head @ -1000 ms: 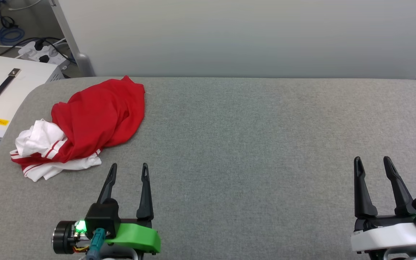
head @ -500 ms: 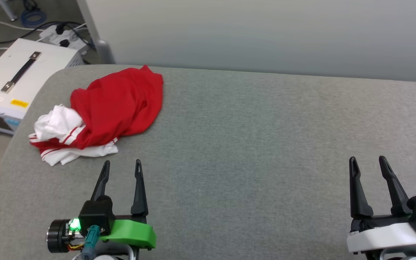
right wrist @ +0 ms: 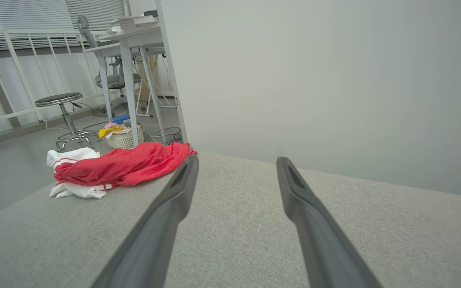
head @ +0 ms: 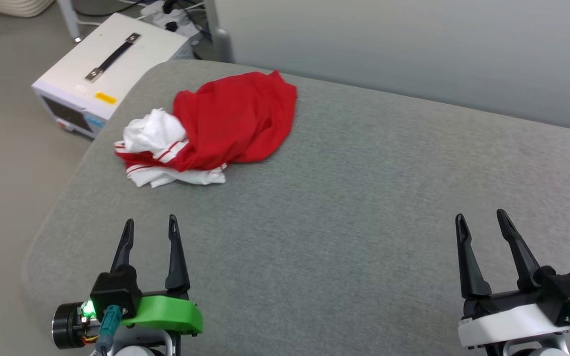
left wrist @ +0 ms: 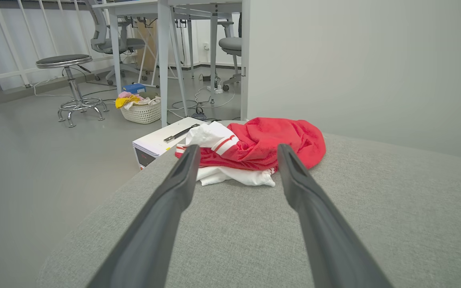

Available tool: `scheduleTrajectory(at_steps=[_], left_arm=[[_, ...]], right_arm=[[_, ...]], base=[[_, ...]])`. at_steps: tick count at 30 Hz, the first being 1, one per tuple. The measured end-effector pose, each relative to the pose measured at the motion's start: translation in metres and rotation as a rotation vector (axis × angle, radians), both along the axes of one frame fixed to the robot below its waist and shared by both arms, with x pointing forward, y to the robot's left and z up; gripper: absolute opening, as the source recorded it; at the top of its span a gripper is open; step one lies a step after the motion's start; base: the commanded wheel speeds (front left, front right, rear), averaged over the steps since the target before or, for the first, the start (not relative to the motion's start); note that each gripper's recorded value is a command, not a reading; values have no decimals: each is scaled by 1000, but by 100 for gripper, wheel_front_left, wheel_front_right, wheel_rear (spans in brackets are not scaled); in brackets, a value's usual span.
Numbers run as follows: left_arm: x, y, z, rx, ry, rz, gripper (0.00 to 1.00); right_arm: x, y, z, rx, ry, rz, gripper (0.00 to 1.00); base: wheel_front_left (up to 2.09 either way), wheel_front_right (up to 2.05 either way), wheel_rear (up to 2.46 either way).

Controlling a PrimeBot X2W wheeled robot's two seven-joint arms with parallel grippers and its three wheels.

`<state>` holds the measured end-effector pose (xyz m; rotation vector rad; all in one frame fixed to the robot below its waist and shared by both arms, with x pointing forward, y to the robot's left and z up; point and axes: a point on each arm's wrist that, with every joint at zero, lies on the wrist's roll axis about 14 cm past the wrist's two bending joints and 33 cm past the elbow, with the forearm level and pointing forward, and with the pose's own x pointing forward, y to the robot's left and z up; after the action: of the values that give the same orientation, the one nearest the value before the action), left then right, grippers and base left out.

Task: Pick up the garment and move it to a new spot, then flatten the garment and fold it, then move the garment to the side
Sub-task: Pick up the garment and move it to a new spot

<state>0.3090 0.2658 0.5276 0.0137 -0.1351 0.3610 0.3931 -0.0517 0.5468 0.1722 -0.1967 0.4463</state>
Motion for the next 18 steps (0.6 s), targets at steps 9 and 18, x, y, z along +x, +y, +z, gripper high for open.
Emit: scheduleTrajectory(at_steps=[9,18], left_arm=[[-35,38,-4,-22,13,153,100],[-57,55,-5,-30,16,232,100]], right_arm=[[4,49,-3,-3,-1,141,100],[3,75,-6,1,6,215,100]], base=[[0,0,0],[0,0,0]])
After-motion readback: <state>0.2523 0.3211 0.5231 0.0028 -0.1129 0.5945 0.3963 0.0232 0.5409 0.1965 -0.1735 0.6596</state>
